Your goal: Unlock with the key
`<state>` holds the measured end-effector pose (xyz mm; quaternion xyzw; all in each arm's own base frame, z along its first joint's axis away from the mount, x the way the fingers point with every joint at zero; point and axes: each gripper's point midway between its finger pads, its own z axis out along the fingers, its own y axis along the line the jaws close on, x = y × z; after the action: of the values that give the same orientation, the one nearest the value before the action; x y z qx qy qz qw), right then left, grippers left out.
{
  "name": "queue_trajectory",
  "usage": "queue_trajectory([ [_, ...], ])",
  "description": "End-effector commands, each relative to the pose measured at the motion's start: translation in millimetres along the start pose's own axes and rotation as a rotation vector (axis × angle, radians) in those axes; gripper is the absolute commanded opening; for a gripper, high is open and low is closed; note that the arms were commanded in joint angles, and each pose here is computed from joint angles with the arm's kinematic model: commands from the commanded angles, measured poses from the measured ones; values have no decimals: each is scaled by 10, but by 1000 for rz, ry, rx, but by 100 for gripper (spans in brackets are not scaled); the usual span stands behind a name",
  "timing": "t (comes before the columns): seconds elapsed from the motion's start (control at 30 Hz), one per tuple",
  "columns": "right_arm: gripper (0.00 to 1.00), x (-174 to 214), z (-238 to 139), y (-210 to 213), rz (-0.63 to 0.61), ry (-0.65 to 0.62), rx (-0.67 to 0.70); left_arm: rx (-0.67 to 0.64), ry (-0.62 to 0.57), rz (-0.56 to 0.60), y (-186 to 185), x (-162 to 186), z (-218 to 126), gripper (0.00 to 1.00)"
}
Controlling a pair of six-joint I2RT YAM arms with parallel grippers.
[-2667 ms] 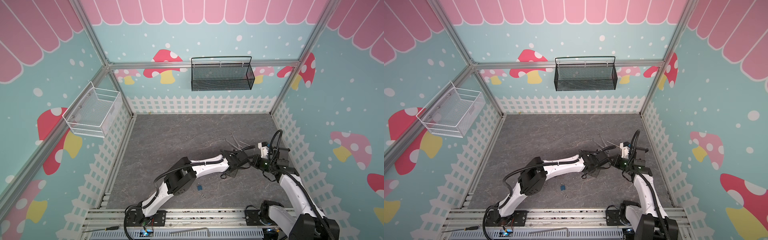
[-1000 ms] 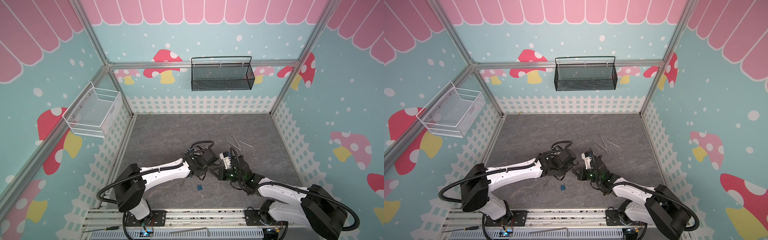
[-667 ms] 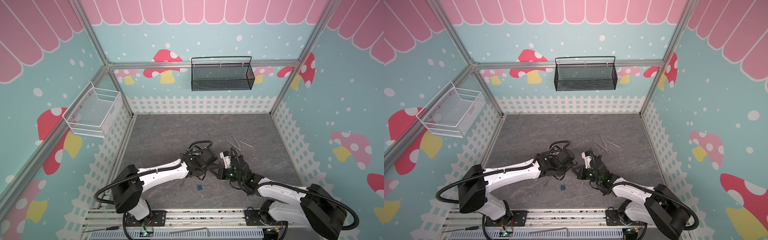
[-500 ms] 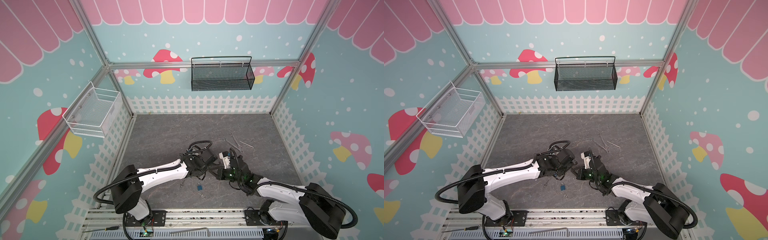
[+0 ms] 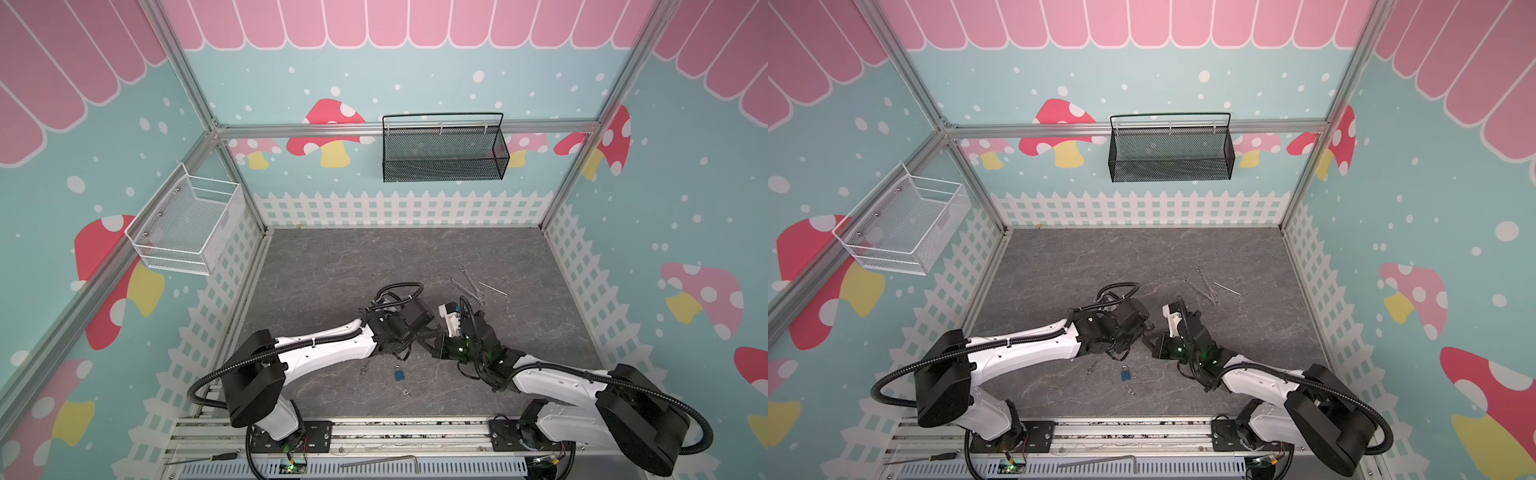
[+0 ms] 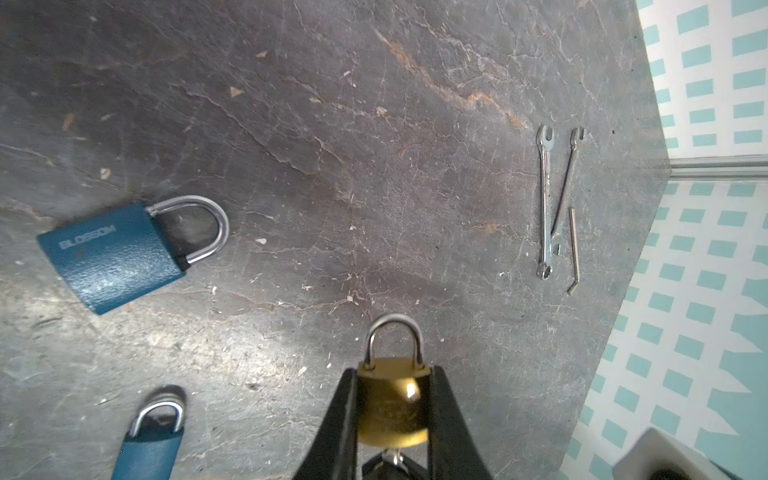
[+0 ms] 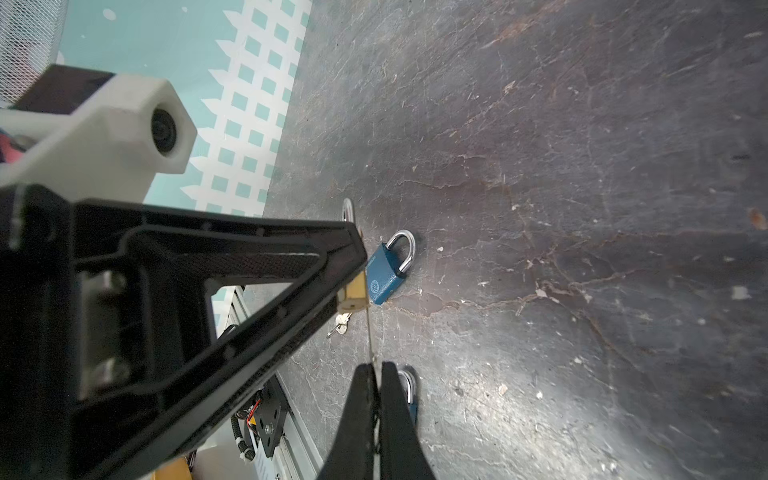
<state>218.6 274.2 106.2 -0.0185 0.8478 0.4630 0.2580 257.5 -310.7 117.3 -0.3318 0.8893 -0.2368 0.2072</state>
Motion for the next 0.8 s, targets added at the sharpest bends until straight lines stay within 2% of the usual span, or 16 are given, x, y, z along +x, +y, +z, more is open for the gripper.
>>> queue_trajectory([
  [0.0, 0, -121, 29, 124, 7, -36, -24, 46, 5, -30, -72, 10, -61, 0],
  [0.43, 0, -150, -20, 202, -1, -52, -57, 40, -13, -30, 8, -28, -75, 0],
  [0.5, 0, -138, -28, 221, -1, -44, -64, 41, -47, -33, 34, -101, -93, 0],
  [0.77, 0, -85, 32, 269, -3, -7, -100, 56, -64, -46, 42, -160, -164, 0],
])
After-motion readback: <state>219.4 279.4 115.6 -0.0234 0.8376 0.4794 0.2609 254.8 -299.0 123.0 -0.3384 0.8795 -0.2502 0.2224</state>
